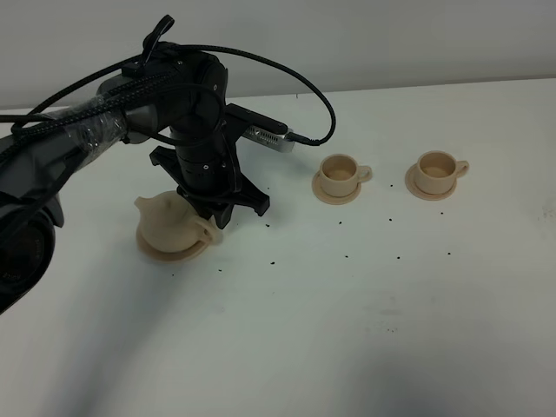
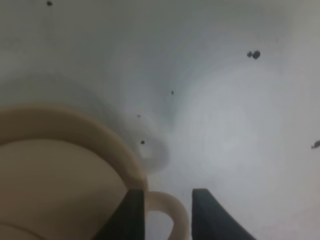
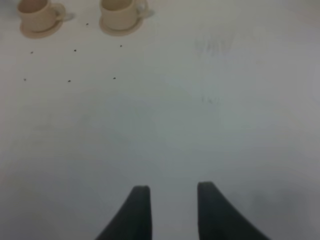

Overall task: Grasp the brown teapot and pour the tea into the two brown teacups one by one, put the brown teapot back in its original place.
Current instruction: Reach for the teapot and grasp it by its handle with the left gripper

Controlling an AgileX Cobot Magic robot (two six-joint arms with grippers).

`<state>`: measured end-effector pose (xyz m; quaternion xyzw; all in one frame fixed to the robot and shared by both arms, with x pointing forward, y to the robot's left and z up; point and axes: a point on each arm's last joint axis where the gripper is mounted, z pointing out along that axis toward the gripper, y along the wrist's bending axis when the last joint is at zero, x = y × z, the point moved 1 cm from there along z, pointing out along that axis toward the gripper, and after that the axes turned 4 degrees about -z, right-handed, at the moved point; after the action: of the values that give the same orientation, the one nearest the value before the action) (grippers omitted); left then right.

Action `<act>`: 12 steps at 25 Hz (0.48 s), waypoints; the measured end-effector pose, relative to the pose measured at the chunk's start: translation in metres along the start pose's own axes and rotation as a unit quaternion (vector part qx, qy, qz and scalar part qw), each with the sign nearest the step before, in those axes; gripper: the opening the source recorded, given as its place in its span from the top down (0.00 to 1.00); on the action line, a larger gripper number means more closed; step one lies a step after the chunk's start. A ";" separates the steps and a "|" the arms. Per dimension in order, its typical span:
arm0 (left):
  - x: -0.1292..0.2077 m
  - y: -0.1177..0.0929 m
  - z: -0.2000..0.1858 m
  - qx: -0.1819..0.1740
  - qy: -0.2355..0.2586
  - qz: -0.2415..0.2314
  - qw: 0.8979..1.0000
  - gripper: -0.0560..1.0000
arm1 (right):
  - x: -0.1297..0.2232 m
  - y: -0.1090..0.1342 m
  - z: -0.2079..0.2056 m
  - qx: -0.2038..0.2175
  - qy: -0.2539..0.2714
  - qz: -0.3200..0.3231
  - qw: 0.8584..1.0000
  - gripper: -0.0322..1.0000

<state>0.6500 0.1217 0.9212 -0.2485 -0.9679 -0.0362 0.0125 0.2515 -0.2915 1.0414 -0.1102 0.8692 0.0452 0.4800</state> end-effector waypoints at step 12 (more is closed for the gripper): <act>0.006 0.000 0.000 0.002 0.031 0.039 0.999 0.71 | 0.000 0.000 0.000 0.000 0.000 0.000 1.000 0.73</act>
<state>0.6444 0.1246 0.9216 -0.2846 -0.9567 -0.0415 0.0445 0.2515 -0.2915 1.0414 -0.1102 0.8692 0.0452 0.4800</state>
